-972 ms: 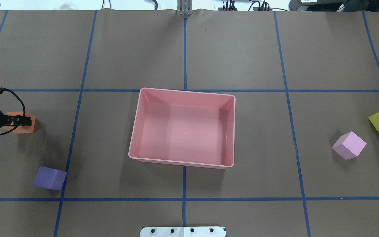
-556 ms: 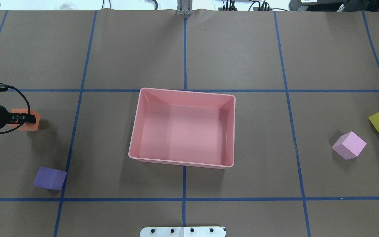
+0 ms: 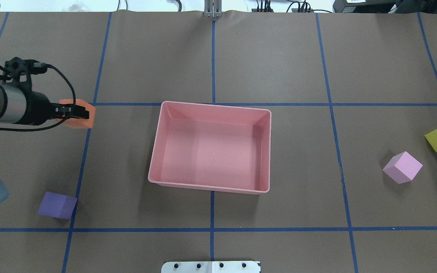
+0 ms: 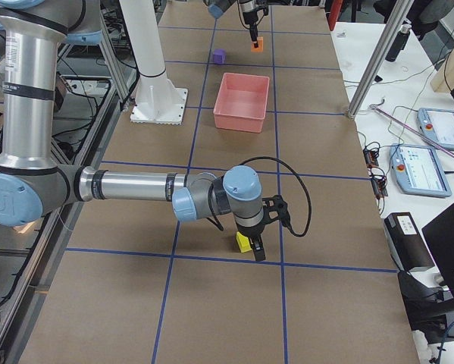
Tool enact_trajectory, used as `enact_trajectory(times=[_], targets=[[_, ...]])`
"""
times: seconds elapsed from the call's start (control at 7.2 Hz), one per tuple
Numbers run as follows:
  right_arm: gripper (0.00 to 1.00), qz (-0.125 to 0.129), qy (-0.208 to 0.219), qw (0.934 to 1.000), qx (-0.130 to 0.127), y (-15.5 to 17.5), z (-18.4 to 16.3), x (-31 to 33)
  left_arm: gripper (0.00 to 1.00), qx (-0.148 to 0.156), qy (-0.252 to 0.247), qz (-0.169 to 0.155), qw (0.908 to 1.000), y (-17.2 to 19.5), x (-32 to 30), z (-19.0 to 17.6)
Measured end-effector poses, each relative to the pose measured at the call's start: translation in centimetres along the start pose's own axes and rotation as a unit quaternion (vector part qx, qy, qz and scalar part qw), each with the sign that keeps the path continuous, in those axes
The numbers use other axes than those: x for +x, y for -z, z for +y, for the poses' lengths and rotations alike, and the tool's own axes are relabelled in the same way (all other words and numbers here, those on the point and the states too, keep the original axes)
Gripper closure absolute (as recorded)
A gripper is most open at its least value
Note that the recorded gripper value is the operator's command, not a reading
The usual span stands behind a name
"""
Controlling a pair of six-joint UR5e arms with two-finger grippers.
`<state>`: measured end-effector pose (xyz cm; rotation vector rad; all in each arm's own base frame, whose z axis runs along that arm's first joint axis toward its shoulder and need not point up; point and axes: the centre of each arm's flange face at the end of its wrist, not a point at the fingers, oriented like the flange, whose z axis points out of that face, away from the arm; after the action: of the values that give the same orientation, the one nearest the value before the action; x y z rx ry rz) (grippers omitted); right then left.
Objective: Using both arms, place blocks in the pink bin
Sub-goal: 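Carry the orange cube into the pink bin and open the left gripper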
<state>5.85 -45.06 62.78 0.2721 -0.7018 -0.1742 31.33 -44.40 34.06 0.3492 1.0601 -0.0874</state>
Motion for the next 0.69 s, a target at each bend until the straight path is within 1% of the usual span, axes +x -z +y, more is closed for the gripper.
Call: enact_trajectory(times=[0.14, 0.28, 0.42, 0.56, 0.69], targets=[[0.00, -0.009, -0.012, 0.9999, 0.002, 0.1, -0.2, -0.3, 0.96, -0.009, 0.003, 0.037, 0.9993, -0.7, 6.0, 0.4], [0.00, -0.019, -0.017, 0.9997, 0.003, 0.1, -0.4, -0.6, 0.93, -0.027, 0.004, 0.069, 0.9972, -1.4, 11.8, 1.8], [0.00, -0.031, -0.021, 0.9993, 0.003, 0.1, -0.6, -1.0, 0.21, -0.045, 0.003, 0.097, 0.9943, -1.9, 17.3, 3.7], [0.00, -0.038, -0.024, 0.9990, 0.001, -0.1, -0.9, -1.5, 0.00, -0.053, 0.003, 0.114, 0.9921, -2.2, 21.7, 5.8], [0.00, -0.043, -0.025, 0.9988, -0.003, -0.5, -1.1, -2.0, 0.00, -0.051, 0.001, 0.119, 0.9916, -2.7, 24.5, 7.8]])
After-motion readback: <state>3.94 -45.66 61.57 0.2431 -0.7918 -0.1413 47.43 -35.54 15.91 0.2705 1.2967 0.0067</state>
